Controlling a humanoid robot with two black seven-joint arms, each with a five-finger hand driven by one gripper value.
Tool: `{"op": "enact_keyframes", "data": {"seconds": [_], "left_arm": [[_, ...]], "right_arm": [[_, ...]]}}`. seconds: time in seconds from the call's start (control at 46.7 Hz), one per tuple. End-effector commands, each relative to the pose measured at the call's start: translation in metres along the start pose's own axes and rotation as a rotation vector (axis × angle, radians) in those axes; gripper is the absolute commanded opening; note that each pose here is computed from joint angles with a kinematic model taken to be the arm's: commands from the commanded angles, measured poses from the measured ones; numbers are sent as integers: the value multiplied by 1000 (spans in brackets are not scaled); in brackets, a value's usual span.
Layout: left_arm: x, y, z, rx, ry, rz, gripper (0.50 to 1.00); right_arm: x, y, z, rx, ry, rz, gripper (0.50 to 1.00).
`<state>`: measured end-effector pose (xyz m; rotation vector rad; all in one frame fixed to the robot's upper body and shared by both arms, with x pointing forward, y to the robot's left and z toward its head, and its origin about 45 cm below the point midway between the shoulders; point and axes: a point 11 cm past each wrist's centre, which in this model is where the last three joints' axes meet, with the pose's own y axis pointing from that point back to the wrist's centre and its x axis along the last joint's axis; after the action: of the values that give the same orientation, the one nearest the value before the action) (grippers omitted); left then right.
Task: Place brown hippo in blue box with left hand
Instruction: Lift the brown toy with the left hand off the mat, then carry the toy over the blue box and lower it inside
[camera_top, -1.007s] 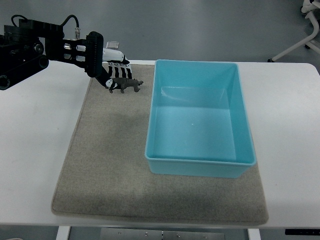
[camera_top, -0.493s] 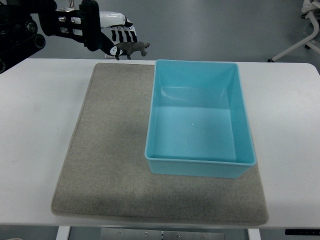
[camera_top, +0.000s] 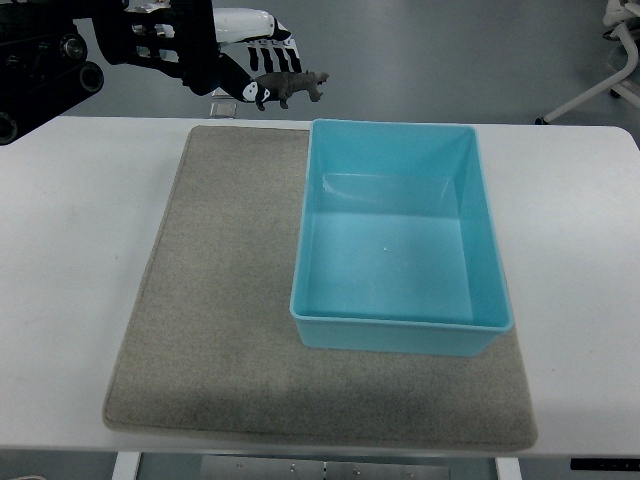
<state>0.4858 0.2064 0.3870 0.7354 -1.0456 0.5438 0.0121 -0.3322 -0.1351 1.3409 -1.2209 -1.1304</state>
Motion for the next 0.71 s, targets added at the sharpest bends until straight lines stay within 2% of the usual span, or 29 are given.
{"op": "enact_keyframes", "data": {"seconds": [0.0,0.45,0.685], "left_arm": [[-3,-3,12,-36,7,-6,500],[-46,-31,72,-215,104,-112,500],[-78,-44,83,-244,142,-187,500]], "right_arm": [[0,0,0,0,0,0,936],[0,0,0,0,0,0,936],[0,0,0,0,0,0,936]]}}
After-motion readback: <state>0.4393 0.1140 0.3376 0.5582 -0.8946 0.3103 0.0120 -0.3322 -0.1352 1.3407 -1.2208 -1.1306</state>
